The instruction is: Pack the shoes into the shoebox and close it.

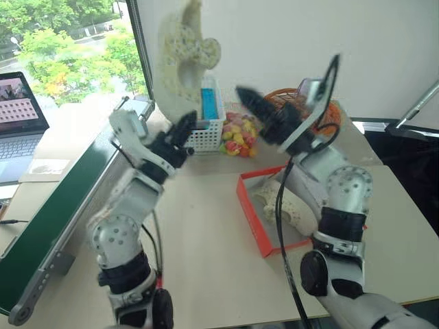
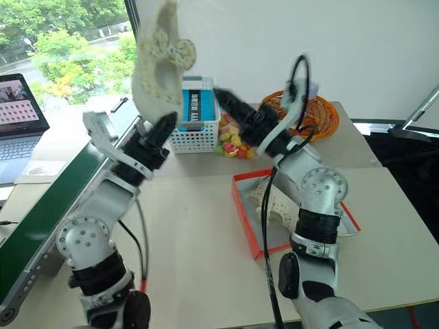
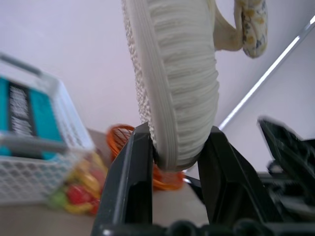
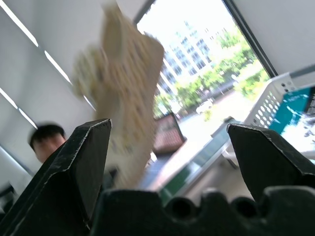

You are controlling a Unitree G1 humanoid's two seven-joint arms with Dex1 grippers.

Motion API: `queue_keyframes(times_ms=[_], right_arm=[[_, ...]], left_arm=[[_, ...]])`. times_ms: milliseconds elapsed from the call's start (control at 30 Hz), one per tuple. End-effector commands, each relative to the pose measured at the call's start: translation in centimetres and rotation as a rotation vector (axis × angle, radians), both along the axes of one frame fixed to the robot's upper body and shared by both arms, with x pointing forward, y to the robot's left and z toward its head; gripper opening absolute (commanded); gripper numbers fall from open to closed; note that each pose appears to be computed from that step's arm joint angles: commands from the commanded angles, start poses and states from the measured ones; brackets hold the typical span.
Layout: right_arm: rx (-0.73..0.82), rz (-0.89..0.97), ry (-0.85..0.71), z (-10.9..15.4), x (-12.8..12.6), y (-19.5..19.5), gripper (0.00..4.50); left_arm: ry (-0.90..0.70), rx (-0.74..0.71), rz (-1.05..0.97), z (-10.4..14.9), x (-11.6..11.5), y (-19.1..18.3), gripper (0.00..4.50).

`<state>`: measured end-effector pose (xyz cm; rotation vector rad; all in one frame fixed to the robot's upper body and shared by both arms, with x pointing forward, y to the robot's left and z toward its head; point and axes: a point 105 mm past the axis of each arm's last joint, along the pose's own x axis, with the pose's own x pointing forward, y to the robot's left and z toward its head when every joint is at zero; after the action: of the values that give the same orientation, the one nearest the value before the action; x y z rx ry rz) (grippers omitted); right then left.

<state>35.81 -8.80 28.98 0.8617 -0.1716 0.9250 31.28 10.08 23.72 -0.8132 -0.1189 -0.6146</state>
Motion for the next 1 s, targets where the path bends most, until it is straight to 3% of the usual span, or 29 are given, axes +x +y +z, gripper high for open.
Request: queue_keyframes(times_ms=[33, 333, 667, 833, 1000], right_arm=[[0.145, 0.042, 0.012, 1.5, -0.8, -1.1, 4.50], [0.127, 0.106, 0.033, 1.1, -2.0, 0.0, 4.50], [0.041, 0.136, 0.029, 0.4, -2.4, 1.2, 4.50], [0.042, 0.151, 0.049, 0.1, -2.3, 1.7, 3.20], [0.038, 0.163, 0.048, 0.1, -2.4, 2.1, 1.43]], left_arm=[[-0.023, -0.137, -0.179, 1.8, -2.3, -1.9, 0.94], [0.093, -0.308, -0.425, 2.6, -4.5, -4.3, 0.94], [0.181, -0.259, -0.648, 0.2, -7.1, -5.8, 0.94], [0.186, -0.227, -0.681, -0.4, -7.2, -5.9, 0.93], [0.175, -0.196, -0.664, -0.3, -6.3, -5.1, 0.93]])
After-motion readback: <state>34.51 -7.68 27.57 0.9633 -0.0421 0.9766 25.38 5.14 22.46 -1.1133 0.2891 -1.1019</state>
